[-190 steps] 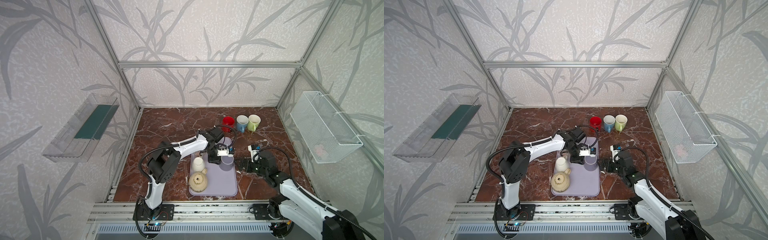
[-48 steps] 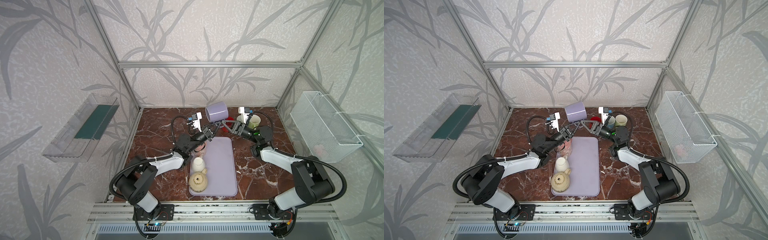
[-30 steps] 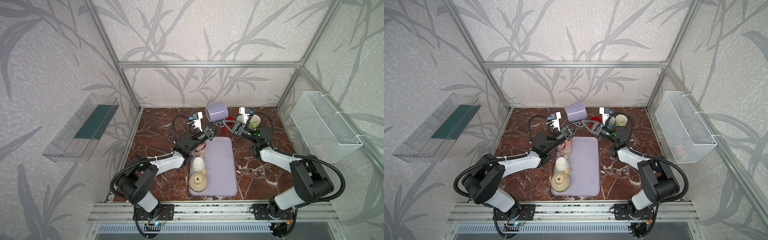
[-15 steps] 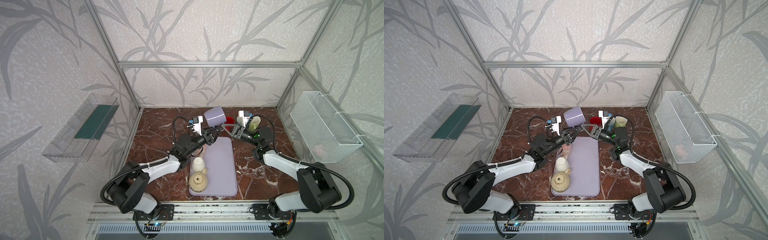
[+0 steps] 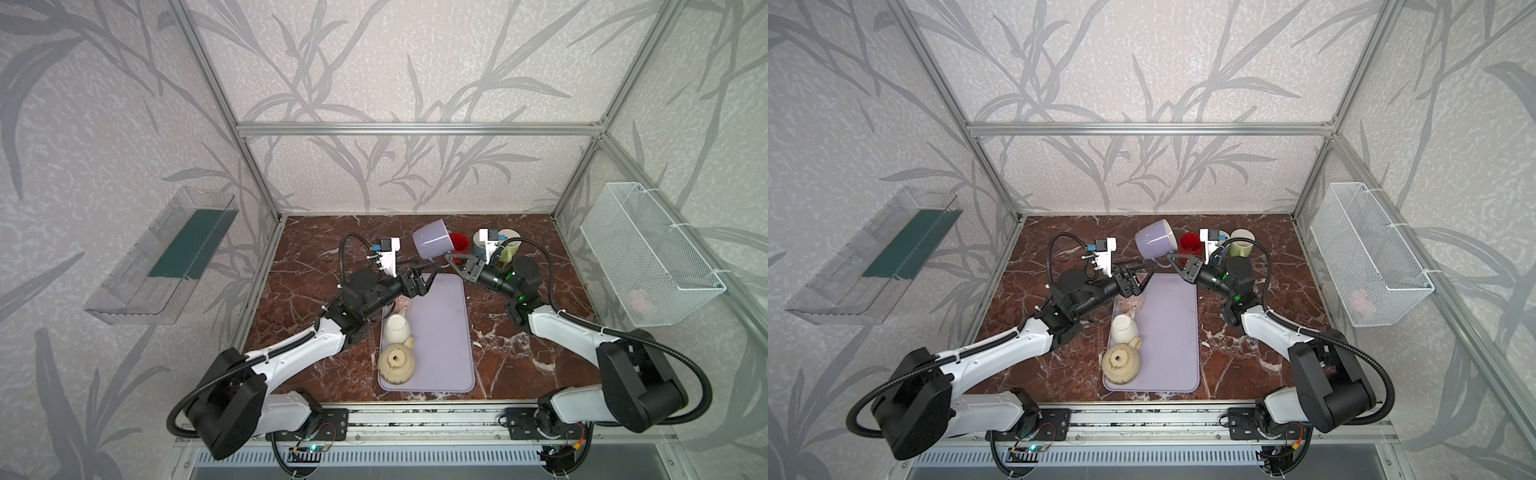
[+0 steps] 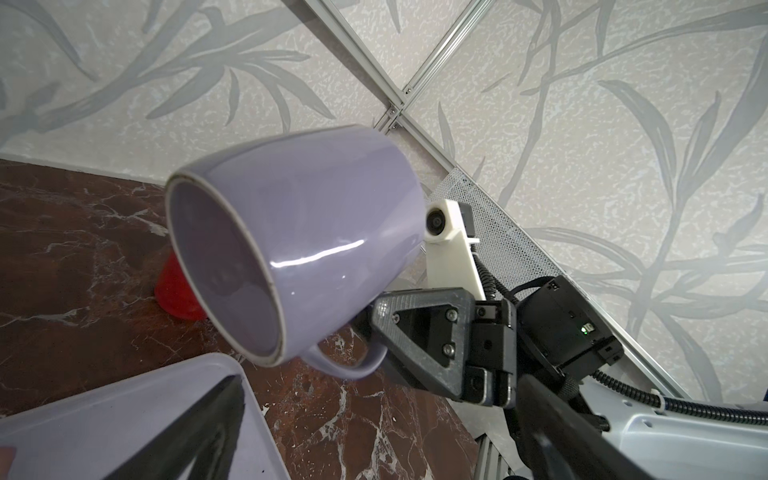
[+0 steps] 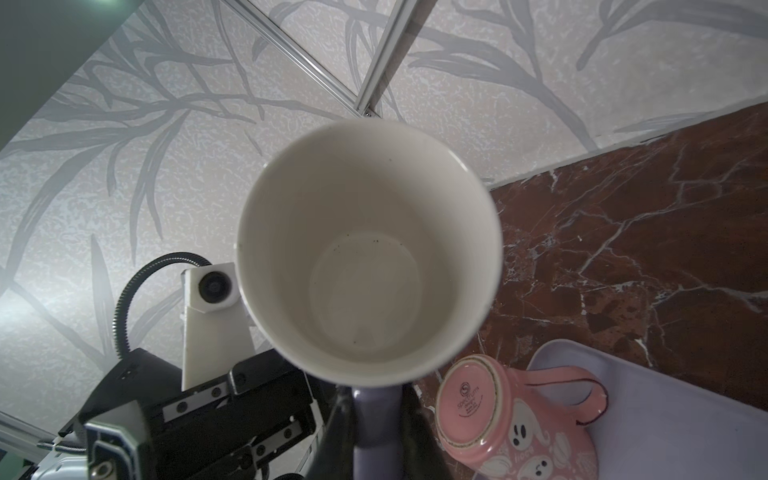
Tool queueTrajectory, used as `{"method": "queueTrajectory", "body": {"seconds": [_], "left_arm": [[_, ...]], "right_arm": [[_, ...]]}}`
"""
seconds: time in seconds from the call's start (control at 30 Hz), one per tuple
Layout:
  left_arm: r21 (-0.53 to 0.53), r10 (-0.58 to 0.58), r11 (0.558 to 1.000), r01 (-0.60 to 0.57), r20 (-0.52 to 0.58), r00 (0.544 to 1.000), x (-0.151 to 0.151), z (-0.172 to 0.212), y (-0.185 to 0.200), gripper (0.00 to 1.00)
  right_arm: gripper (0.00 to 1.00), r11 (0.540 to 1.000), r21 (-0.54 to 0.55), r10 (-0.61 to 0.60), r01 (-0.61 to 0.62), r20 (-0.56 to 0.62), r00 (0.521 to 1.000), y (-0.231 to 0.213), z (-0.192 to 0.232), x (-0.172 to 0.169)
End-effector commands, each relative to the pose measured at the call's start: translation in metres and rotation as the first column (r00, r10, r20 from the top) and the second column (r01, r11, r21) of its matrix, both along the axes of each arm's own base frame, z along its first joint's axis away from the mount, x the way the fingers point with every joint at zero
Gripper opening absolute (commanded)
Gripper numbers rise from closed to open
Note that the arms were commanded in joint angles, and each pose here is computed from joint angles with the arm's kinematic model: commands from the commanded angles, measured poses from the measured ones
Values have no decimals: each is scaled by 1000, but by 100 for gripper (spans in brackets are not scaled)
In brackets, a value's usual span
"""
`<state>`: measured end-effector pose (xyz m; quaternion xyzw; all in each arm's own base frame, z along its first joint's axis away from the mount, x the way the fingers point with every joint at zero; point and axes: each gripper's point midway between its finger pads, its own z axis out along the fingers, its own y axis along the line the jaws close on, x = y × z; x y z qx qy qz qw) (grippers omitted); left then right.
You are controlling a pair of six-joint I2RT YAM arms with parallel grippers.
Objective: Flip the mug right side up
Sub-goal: 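Open the left gripper and withdraw while the right gripper holds the lavender mug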
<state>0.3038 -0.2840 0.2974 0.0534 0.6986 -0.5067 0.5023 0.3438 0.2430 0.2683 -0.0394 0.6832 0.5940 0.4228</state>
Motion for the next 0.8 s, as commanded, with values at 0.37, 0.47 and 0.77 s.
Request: {"method": "queueTrajectory", "body": {"seconds": [0.37, 0.47, 0.77], "left_arm": [[369, 355, 852, -370, 110, 928, -34, 29, 122, 99], [381, 429, 809, -449, 140, 892, -48, 37, 152, 99], [669, 367, 667, -328, 88, 926, -56, -4, 160, 99]], "right_arm": [[0, 963, -208, -157, 171, 80, 984, 4, -4, 36], [0, 918, -318, -215, 238, 105, 971, 7, -14, 43], [0, 737, -563, -359, 373, 141, 923, 17, -47, 72]]}}
